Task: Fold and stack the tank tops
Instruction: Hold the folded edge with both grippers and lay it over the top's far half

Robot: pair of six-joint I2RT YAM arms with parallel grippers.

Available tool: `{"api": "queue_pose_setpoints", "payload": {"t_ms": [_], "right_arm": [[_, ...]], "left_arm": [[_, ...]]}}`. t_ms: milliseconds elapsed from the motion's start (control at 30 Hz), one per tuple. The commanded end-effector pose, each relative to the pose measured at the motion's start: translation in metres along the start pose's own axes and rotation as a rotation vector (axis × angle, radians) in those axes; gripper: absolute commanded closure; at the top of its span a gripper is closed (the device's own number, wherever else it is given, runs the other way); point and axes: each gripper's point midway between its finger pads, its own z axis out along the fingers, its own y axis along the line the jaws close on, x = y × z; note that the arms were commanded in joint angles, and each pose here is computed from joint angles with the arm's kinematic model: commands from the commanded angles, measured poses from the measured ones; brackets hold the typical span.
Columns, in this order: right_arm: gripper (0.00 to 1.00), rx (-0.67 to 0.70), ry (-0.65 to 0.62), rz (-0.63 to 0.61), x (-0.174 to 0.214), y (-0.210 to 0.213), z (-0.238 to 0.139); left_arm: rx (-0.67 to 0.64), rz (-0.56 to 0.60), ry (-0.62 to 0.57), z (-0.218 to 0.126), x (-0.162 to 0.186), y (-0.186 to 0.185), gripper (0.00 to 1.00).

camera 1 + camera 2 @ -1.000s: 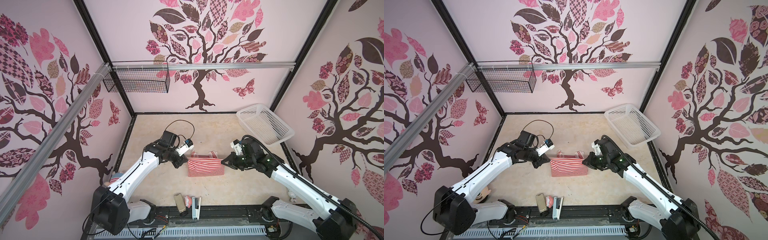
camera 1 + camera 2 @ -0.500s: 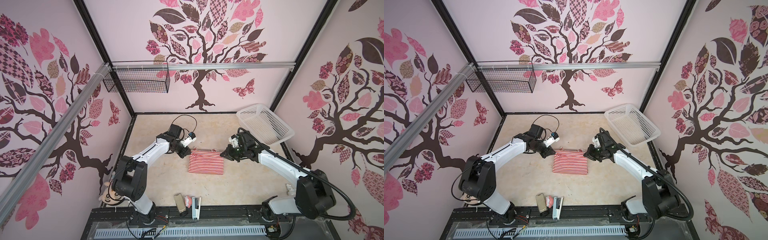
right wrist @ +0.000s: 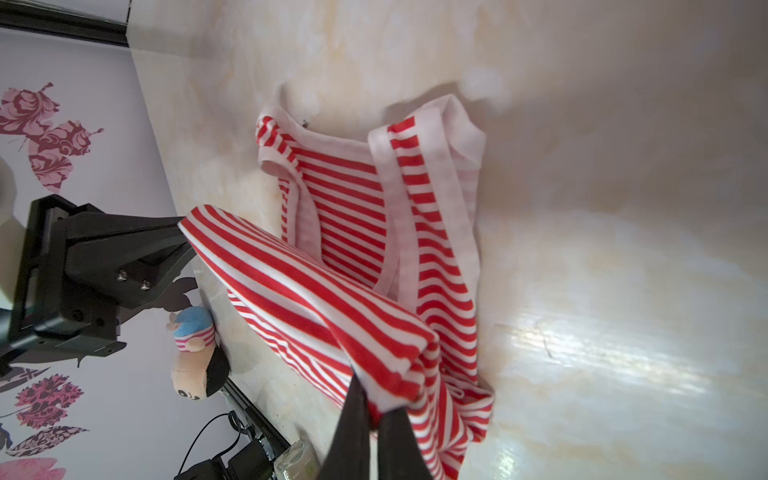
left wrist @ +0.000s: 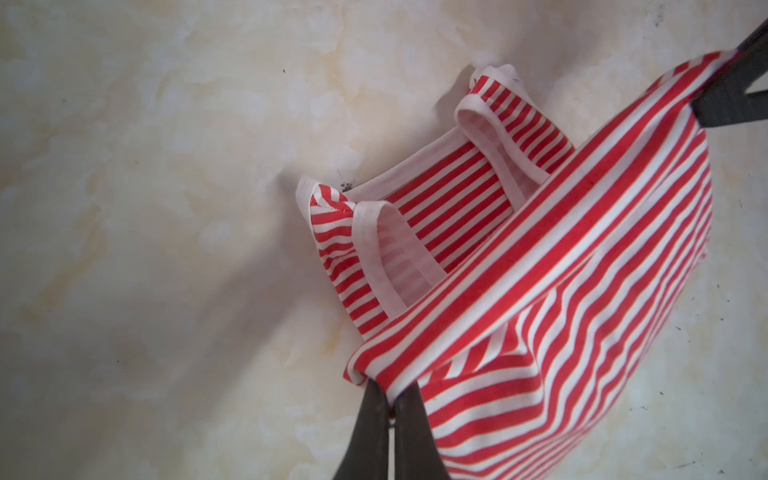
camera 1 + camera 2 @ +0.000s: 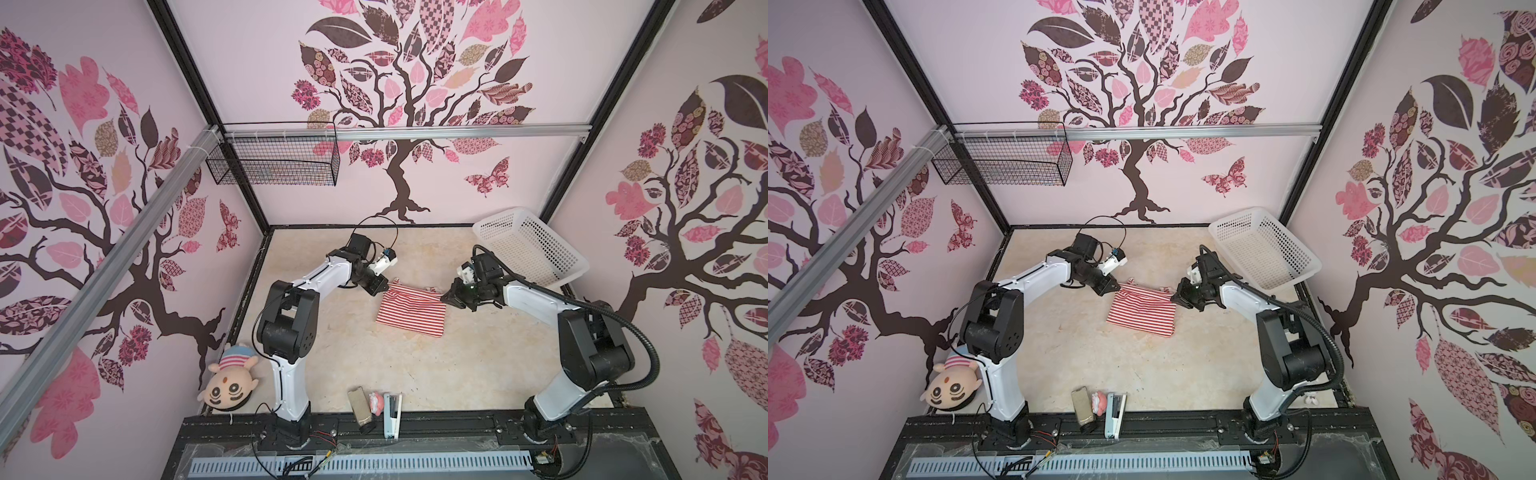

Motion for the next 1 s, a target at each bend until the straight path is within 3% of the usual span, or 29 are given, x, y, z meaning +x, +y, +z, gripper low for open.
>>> {"api": "queue_pose_setpoints", "payload": {"t_ms": [0, 600, 833, 967], "right_arm": [[1.00, 0.016, -0.009, 0.025, -0.017, -0.015, 0.008], [1.00, -0.007, -0.021, 0.123, -0.074, -0.041, 0.042], [1.00, -0.018, -0.023, 0.129, -0.087, -0.037, 0.049], [1.00, -0.049, -0.027, 0.118, -0.088, -0.027, 0.042]], "left_arm": [[-0.030, -0.006, -0.002, 0.006, -0.012, 0.019, 1.00], [-0.061, -0.076, -0.003, 0.045, -0.054, 0.074, 0.99], [-0.091, -0.114, 0.071, 0.055, -0.048, 0.088, 0.97], [-0.087, -0.106, 0.056, 0.047, -0.048, 0.084, 0.99]]}}
